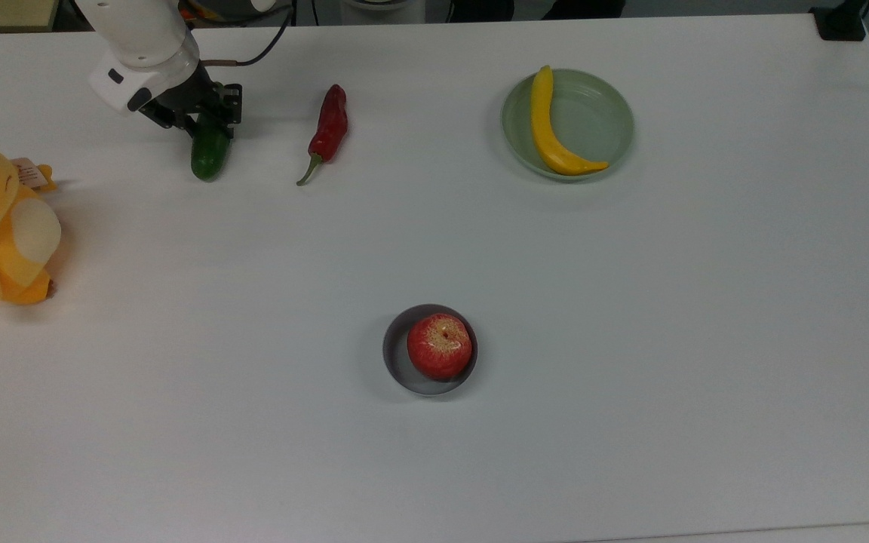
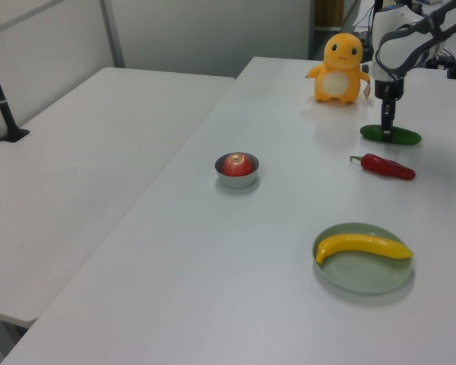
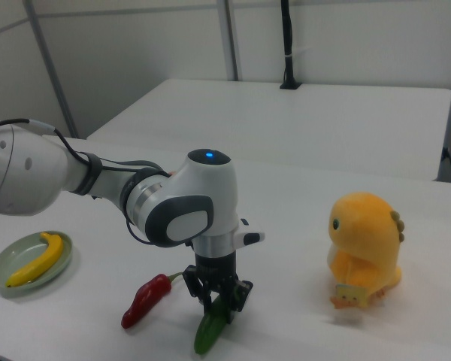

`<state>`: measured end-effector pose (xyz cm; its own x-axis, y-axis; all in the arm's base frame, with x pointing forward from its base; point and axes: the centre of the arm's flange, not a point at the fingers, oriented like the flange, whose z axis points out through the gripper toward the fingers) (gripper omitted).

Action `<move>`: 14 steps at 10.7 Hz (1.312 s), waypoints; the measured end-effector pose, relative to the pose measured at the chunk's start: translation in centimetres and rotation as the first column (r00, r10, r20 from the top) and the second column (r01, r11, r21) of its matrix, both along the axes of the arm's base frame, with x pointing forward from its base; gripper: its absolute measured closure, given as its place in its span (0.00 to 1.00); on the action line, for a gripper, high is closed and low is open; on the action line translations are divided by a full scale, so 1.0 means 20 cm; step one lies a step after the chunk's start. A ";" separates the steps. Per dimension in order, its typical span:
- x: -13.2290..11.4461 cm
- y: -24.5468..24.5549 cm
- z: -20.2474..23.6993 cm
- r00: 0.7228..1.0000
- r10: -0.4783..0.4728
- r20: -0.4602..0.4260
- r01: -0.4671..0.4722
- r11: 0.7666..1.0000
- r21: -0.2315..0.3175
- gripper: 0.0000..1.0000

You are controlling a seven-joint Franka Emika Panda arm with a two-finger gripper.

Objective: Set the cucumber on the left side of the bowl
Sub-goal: 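Lift the cucumber and carry it toward the metal bowl with the apple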

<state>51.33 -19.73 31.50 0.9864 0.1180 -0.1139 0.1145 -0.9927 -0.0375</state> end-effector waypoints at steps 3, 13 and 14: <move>0.01 0.00 0.02 1.000 0.000 0.009 0.000 1.000 -0.001 0.52; 0.51 0.69 0.87 0.947 0.119 0.300 -0.164 0.978 0.129 0.52; 0.55 0.79 0.90 0.932 0.132 0.337 -0.182 0.975 0.124 0.52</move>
